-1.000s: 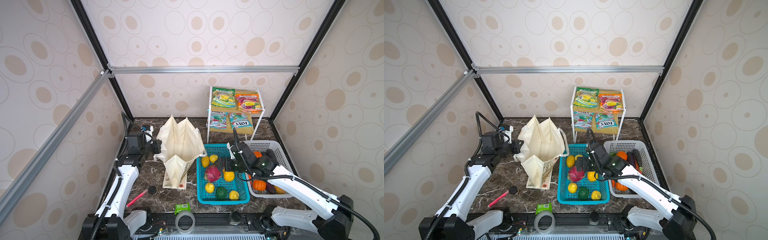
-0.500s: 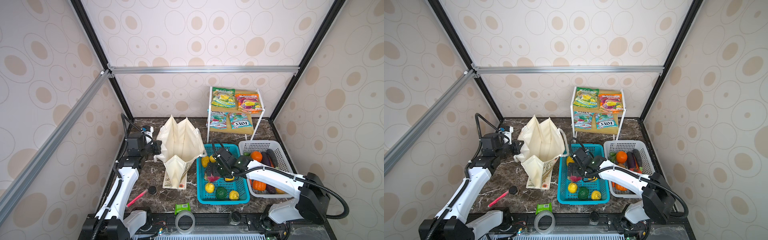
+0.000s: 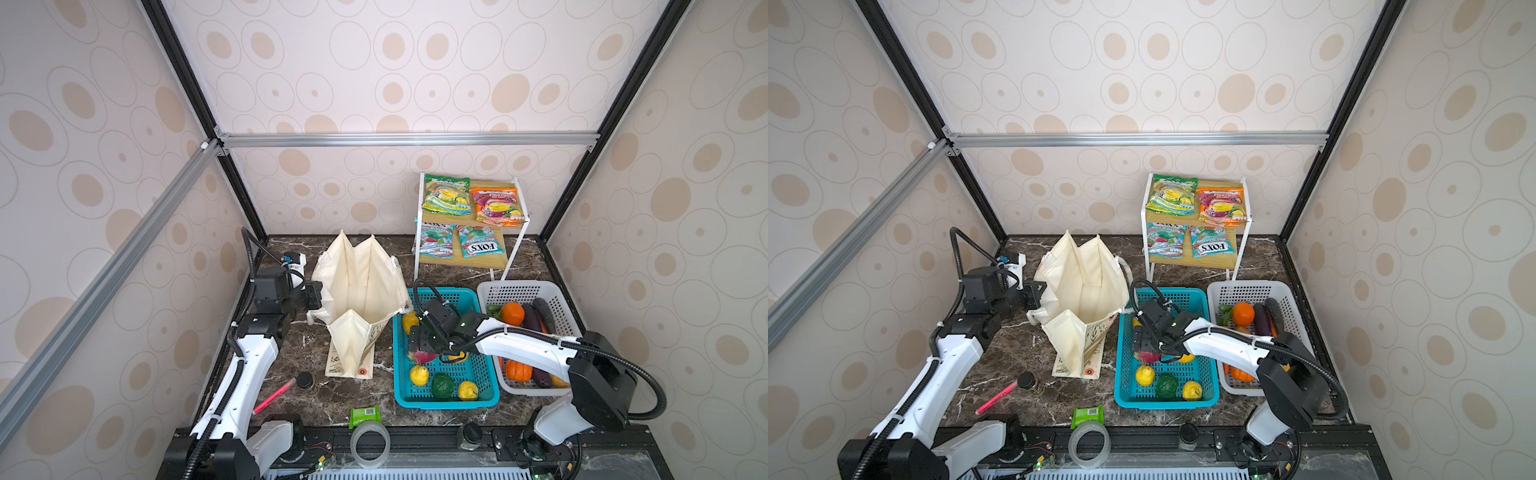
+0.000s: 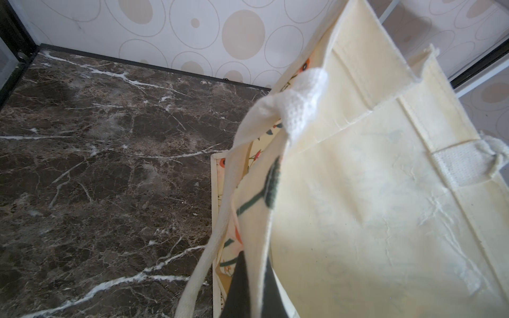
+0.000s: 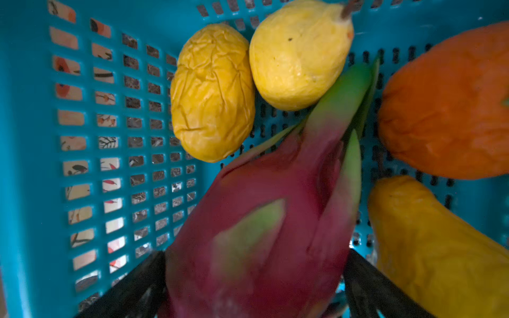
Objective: Place the food into the grocery bag and tie it
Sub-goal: 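Release the handle with the right gripper and lower it onto the dragon fruit, then grasp the pink dragon fruit with the right gripper and lift it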
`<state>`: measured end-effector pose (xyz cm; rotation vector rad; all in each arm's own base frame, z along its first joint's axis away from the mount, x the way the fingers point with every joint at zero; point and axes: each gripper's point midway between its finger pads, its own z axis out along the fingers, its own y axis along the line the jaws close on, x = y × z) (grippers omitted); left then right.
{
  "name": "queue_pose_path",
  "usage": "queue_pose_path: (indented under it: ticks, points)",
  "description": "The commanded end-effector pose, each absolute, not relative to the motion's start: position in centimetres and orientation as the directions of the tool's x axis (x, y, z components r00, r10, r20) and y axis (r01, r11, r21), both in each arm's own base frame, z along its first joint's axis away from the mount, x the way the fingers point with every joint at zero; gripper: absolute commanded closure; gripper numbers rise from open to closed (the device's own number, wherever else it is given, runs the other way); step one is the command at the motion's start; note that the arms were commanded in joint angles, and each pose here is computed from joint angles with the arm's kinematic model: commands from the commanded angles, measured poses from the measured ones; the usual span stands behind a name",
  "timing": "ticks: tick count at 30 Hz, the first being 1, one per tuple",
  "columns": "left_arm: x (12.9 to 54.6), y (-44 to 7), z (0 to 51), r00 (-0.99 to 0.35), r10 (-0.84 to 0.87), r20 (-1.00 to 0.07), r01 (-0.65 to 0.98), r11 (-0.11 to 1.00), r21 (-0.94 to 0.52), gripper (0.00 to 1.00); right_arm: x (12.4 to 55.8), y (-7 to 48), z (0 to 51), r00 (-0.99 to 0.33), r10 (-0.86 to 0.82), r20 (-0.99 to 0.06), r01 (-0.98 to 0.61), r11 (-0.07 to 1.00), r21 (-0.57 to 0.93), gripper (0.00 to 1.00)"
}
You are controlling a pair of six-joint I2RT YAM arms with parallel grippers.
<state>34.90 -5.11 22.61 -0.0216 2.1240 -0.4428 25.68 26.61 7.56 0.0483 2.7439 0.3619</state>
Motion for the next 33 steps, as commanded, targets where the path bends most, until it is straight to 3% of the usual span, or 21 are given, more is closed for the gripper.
queue_pose_path:
  ticks: [1,10,13,24,33]
  points:
    - [34.3,-5.0,22.1,-0.574,-0.159,-0.803,0.158,0.941,-0.299,1.0,26.1,25.9,6.1,-0.93,0.03,-0.367,-0.032,0.986,0.162,0.0]
    - [34.3,-4.9,22.2,-0.575,-0.163,-0.802,0.152,0.942,-0.301,1.0,26.2,26.4,4.9,-0.937,-0.001,-0.349,-0.057,0.987,0.15,0.02]
    - [34.2,-4.8,22.4,-0.57,-0.159,-0.806,0.15,0.944,-0.293,1.0,26.2,26.6,5.6,-0.931,0.011,-0.366,-0.06,0.981,0.183,0.09]
    - [34.1,-4.8,22.7,-0.569,-0.158,-0.807,0.151,0.944,-0.292,1.0,26.8,26.4,11.8,-0.865,0.019,-0.501,-0.129,0.958,0.258,0.17]
    - [34.2,-5.0,23.3,-0.567,-0.164,-0.807,0.155,0.941,-0.3,1.0,26.8,24.1,18.5,-0.767,-0.019,-0.642,-0.201,0.957,0.211,0.21]
